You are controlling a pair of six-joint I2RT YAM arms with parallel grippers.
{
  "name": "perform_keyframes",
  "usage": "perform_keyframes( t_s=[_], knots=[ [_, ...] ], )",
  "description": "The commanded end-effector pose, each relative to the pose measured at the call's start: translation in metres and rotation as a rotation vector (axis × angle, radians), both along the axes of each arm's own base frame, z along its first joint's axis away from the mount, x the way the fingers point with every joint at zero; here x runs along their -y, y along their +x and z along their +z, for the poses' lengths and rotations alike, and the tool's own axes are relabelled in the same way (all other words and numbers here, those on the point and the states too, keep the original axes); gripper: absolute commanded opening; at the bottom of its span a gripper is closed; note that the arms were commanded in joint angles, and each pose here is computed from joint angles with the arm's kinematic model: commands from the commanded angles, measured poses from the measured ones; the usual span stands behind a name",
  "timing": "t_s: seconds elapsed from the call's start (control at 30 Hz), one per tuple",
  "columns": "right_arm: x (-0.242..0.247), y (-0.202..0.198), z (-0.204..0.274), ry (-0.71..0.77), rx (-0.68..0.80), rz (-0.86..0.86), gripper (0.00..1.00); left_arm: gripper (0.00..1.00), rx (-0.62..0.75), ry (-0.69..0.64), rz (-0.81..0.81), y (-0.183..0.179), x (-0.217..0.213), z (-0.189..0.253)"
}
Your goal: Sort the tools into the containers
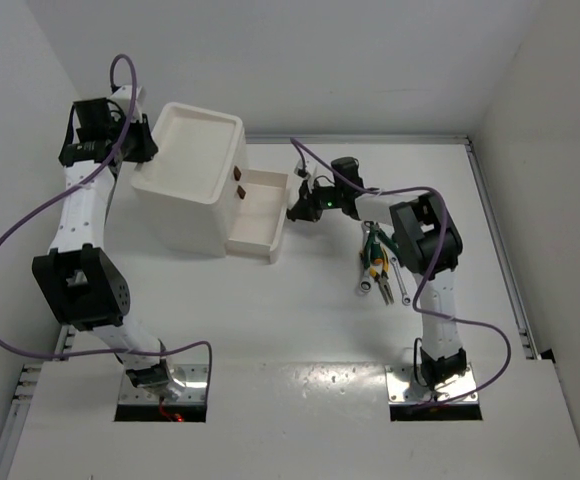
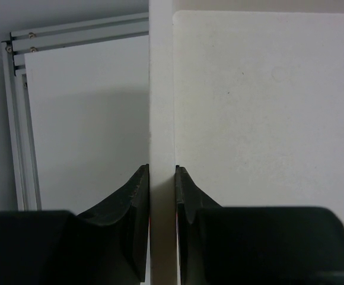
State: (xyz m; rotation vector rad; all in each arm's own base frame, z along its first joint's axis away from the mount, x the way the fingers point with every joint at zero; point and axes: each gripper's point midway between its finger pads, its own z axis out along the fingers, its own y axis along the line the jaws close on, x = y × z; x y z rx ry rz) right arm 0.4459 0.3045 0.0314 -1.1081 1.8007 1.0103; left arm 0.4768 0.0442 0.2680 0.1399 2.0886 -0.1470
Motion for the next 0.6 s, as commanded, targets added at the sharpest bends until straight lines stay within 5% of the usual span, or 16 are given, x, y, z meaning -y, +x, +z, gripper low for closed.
perform_keyframes(
  t_s=[0.0, 0.03, 0.13, 0.17, 0.43, 0.57],
  knots=[
    [0.011, 0.012, 0.029, 0.009, 0.099, -0.016, 0.00, 0.00, -0.218, -0.102, 0.026, -0.027, 0.015, -0.057],
    [0.012, 0.011, 0.032, 0.008, 0.096, -0.016, 0.22, 0.00, -0.211, -0.109, 0.032, -0.026, 0.015, -0.056],
    [0.017, 0.012, 0.034, -0.003, 0.088, -0.033, 0.57, 0.00, -0.215, -0.129, 0.046, -0.028, 0.017, -0.055],
    [0.018, 0.010, 0.038, -0.001, 0.092, -0.034, 0.60, 0.00, -0.215, -0.129, 0.046, -0.028, 0.017, -0.057],
    [0.066, 0.010, 0.107, 0.018, 0.115, -0.127, 0.58, 0.00, -0.214, -0.141, 0.019, -0.030, 0.025, -0.056],
    [0.127, -0.010, 0.100, -0.142, -0.013, -0.240, 0.42, 0.00, -0.204, -0.139, 0.018, -0.031, 0.025, -0.052]
  ],
)
